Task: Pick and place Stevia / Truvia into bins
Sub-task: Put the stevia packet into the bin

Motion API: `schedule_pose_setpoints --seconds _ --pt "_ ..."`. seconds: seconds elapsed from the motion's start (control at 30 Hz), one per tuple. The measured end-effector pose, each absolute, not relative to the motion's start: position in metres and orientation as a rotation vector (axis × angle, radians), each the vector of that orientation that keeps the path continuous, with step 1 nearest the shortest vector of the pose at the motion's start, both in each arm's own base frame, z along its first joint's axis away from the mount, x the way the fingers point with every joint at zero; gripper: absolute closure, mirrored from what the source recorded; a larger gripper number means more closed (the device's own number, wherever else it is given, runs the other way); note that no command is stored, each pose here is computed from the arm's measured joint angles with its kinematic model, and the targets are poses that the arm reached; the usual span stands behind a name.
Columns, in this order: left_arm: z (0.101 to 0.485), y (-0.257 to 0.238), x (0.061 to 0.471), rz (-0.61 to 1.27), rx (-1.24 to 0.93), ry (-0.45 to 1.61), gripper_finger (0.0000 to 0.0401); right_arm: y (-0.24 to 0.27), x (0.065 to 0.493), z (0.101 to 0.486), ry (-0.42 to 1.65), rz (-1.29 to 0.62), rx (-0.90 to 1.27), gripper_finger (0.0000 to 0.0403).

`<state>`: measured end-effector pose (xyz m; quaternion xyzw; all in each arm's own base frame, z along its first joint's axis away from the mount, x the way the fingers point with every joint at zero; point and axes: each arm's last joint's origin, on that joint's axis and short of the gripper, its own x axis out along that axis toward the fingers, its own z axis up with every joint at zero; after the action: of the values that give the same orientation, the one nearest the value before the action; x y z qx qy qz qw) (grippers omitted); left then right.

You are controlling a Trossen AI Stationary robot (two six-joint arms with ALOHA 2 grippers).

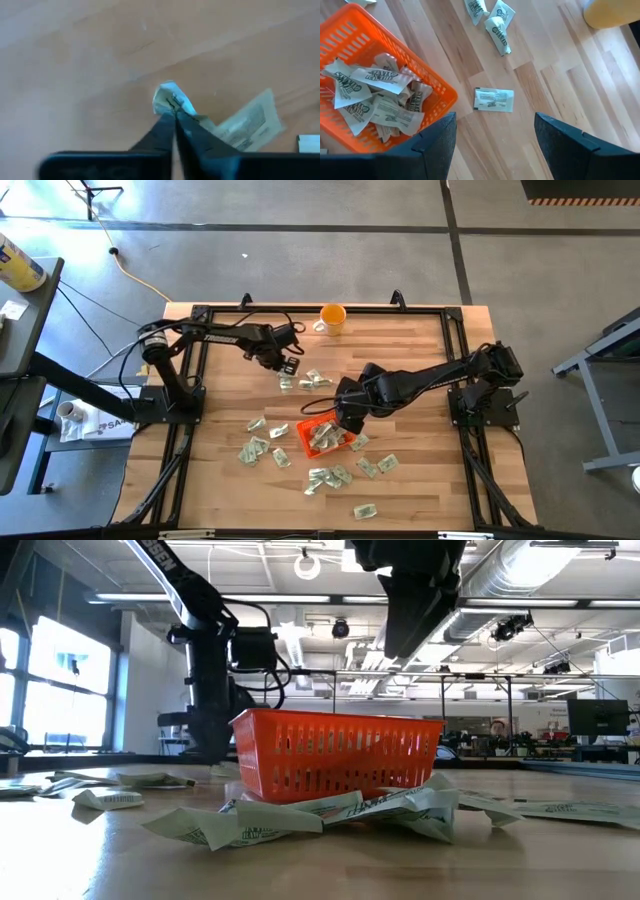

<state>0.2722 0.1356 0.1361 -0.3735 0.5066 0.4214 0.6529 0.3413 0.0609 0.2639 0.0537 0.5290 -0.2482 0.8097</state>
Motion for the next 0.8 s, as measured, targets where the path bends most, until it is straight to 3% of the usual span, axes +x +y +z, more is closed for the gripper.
schedule_pose_setpoints --seconds 0.07,0.3,0.47,0.6,0.7,0.8 --pt "0.136 0.138 0.271 0.939 -0.828 1.161 0.0379 0.061 0.341 0.264 1.134 -0.530 0.111 0.0147" --pt "0.153 0.139 0.256 0.923 -0.701 1.220 0.0360 0.061 0.340 0.264 1.143 -0.532 0.105 0.0146" --pt "0.189 0.129 0.234 0.995 -0.603 1.230 0.0380 0.060 0.339 0.264 1.151 -0.533 0.099 0.0146" --pt "0.226 0.109 0.221 0.978 -0.609 1.098 0.0377 0.060 0.339 0.264 1.154 -0.526 0.083 0.0146" --pt "0.248 0.084 0.217 0.896 -0.649 0.990 0.0379 0.060 0.339 0.264 1.158 -0.517 0.064 0.0146" --pt "0.269 0.058 0.223 0.633 -0.757 0.858 0.0379 0.060 0.339 0.263 1.171 -0.497 0.040 0.0146"
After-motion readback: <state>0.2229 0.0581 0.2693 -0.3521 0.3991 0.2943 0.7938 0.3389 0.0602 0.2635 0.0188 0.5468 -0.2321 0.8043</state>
